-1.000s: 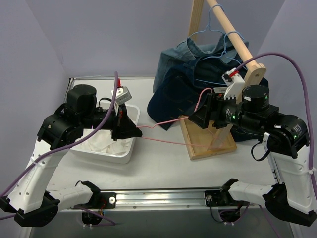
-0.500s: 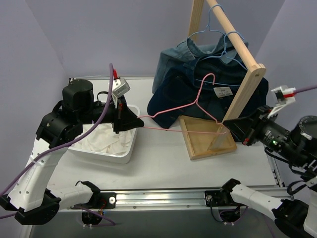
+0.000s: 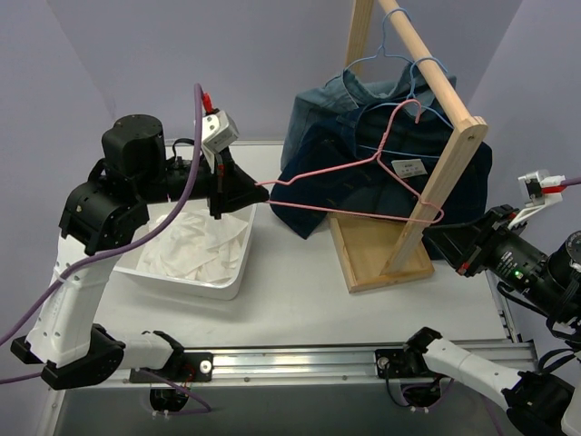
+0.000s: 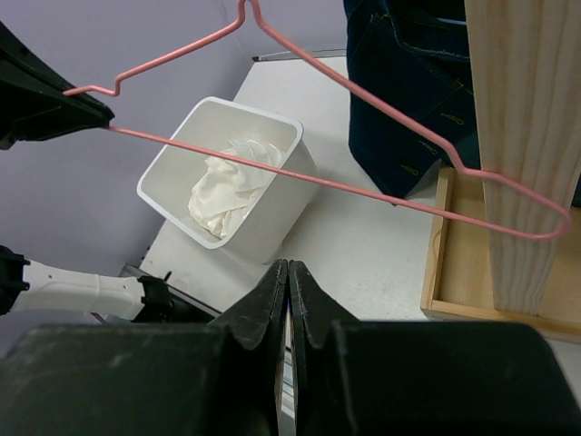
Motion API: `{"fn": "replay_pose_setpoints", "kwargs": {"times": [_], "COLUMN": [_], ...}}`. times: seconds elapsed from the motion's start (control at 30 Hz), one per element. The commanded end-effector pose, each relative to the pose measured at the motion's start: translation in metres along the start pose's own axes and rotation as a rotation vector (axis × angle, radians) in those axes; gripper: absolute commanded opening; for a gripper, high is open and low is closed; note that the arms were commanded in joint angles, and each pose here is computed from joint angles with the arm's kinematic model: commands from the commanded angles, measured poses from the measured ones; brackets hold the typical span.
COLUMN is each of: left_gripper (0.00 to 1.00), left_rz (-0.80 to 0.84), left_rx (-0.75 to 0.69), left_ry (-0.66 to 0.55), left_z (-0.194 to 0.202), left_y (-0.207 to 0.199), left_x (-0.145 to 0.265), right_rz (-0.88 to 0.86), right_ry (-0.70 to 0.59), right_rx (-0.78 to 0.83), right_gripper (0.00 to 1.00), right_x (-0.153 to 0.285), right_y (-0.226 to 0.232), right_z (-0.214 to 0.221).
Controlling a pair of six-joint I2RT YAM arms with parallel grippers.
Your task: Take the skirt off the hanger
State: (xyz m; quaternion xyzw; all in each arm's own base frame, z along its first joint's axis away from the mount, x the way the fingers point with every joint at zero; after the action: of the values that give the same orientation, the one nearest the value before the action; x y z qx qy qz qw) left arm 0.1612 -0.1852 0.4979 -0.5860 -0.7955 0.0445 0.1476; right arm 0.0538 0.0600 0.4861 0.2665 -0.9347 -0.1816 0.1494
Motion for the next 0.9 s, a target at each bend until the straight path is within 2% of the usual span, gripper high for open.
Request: {"fn": "replay_pose_setpoints", "kwargs": {"times": [0.0,0.23,0.43,0.67,0.87], "left_gripper": [0.02,0.02,0.02,0.02,0.02], "left_rz": [-0.103,-0.252,-0.315,-0.133,0.036], "left_rx": [-0.064,-0.037,-0.062,-0.088,-0.088], "left_ry": [0.036,0.09,0.035,-0.101,-0.163], "left_z": [0.012,0.046,0.028,-0.012,-0.031], "left_y": [0.0,-0.005,0.007,0.009,0.009], "left_x": [0.021,0.051,0.044,0.008,-0.016], "right_rz": [0.018,0.009,-0.01,-0.008,0.012], "right_ry": [-0.046,-0.033,0.003,-0.003,-0.021], "right_rx": [-0.011,-0.005,0.005,0.001,-0.012], "right_gripper": [0.0,0.0,0.0,0.0,0.0], "right_x": [0.0,-0.01,-0.022,-0.019,-0.01], "right_y": [-0.001,-0.001,0.001,0.001,-0.002], "right_z": [-0.006,-0.001,0.002,0.001,0.002]}}
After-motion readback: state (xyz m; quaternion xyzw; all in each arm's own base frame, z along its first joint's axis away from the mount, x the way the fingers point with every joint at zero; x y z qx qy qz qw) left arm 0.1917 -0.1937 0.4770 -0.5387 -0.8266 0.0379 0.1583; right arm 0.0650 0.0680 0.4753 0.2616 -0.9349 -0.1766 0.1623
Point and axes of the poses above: each gripper's point midway between its finger pads, its own x axis back along the fingers, its own y axis along the line the jaws close on, z = x × y, the point moved 8 cm from there along x, back along the fingers, and after that the axes turned 3 degrees about x, right-handed, at the moved point
